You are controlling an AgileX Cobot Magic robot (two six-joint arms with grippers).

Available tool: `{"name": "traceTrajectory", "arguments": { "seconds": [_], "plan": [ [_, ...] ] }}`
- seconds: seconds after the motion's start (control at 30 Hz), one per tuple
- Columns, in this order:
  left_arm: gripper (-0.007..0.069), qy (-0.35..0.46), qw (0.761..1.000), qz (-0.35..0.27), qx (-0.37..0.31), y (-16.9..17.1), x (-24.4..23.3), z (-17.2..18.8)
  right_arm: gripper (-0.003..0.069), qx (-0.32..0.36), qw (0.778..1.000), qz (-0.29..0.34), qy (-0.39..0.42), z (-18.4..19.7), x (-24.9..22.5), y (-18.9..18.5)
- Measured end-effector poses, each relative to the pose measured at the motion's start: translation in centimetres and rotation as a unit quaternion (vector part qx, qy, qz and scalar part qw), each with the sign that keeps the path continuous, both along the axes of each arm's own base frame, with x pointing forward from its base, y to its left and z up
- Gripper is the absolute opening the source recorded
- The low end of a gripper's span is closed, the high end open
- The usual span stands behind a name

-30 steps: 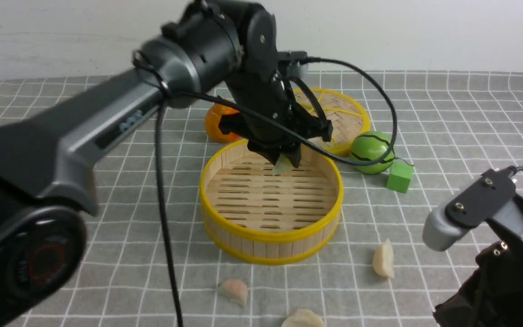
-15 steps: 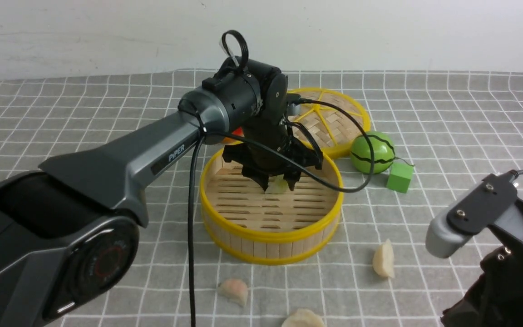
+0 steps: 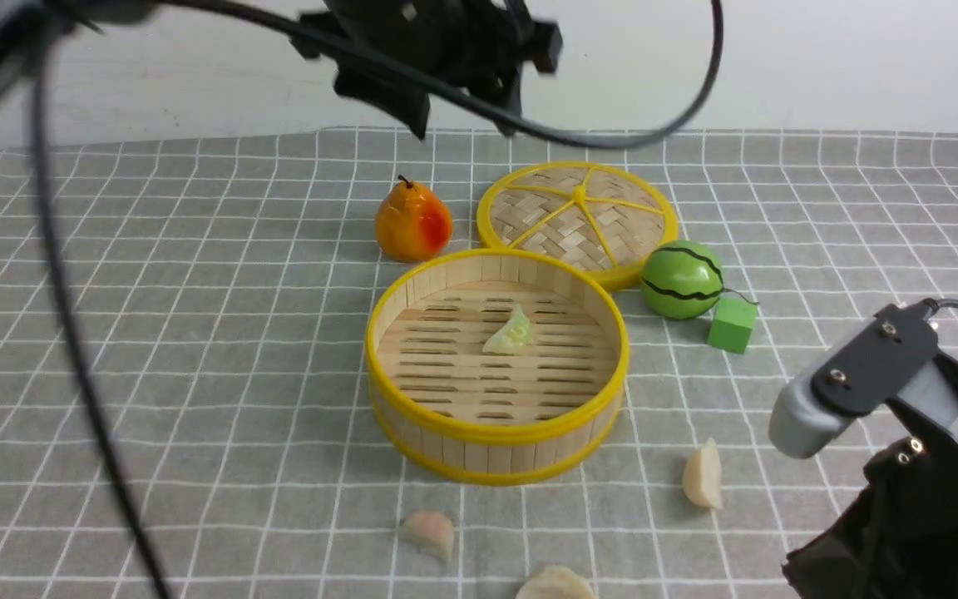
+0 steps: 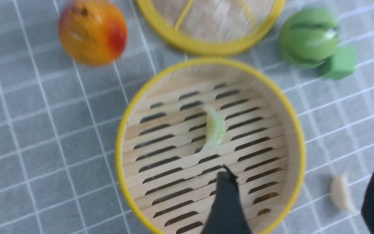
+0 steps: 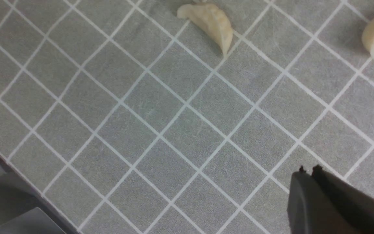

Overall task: Put the dumplings into the steamer on the table with the grey tablecloth.
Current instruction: 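Reach for and grasp a dumpling on the table with the left gripper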

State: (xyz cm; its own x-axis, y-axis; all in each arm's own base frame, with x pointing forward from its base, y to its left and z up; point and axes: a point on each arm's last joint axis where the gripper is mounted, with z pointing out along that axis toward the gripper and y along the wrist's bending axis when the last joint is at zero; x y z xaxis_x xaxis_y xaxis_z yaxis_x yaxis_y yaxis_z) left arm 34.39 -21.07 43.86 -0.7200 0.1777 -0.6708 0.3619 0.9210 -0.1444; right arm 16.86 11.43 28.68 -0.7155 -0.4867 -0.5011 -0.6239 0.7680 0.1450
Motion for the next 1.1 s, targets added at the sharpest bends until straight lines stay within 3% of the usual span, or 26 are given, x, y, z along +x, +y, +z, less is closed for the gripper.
{"name": "traceTrajectory", "arguments": {
  "seconds": [0.2, 0.37, 0.63, 0.83, 1.1],
  "plan": [
    [0.0215, -0.045, 0.999, -0.004, -0.017, 4.9, -7.8, 5.1, 0.0020, 0.008, 1.000, 0.021, -0.006, 2.0, 1.1, 1.1],
    [-0.0011, -0.009, 1.000, -0.004, 0.010, 8.5, -13.6, 2.7, 0.0020, 0.011, 0.996, 0.086, -0.021, 3.7, 1.7, 4.3],
    [-0.0014, 0.101, 0.992, -0.007, 0.077, 11.1, -17.8, -6.0, 0.0021, 0.014, 0.990, 0.141, -0.018, 5.1, 2.5, 8.3],
    [-0.0014, 0.182, 0.975, -0.056, 0.114, 8.8, -15.2, -12.1, 0.0025, 0.001, 0.989, 0.145, -0.021, 7.1, 1.3, 6.4],
    [-0.0014, 0.221, 0.957, -0.128, 0.135, 5.6, -11.3, -17.6, 0.0032, -0.005, 0.992, 0.110, -0.059, 9.8, -0.7, 3.2]
  ]
}}
